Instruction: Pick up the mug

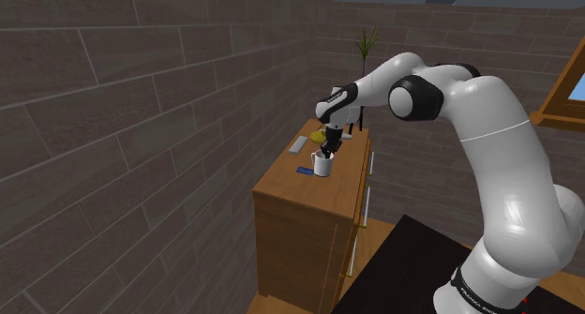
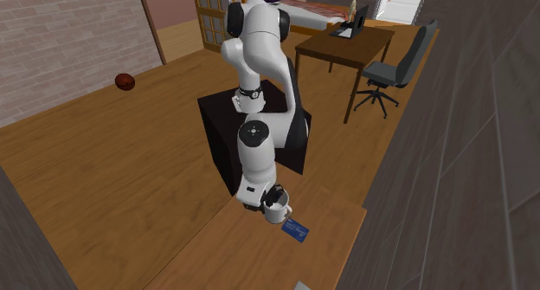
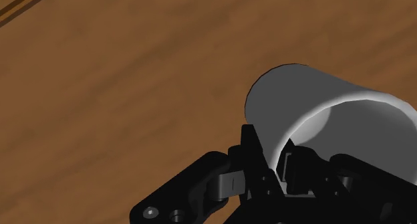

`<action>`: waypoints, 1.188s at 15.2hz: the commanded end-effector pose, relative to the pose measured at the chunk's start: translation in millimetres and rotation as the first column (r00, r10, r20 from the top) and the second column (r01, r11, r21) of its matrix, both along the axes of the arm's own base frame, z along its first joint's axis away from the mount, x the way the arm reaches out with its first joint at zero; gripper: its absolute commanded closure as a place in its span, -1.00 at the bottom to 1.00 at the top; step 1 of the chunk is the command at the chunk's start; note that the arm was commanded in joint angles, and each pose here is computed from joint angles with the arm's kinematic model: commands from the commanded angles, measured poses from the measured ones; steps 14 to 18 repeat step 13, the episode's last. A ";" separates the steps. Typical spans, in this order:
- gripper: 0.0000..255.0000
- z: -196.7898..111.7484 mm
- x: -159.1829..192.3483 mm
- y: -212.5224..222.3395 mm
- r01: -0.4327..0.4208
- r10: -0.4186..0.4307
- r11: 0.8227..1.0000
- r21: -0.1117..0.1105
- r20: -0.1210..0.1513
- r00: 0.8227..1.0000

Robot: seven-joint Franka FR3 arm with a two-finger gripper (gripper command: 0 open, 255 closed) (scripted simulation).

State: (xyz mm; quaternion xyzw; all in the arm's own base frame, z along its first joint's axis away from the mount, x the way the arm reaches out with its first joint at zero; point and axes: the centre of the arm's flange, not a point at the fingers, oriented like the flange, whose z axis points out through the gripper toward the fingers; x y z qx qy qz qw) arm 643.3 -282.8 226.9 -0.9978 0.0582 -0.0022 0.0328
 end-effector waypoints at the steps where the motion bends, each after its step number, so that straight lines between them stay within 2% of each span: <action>1: 1.00 11.0 0.3 -0.6 0.000 0.000 1.000 0.000 0.000 1.000; 11: 1.00 63.8 0.3 -0.6 0.000 0.000 1.000 0.000 0.000 1.000; 18: 1.00 64.6 0.3 -0.6 0.000 0.000 1.000 0.000 0.000 1.000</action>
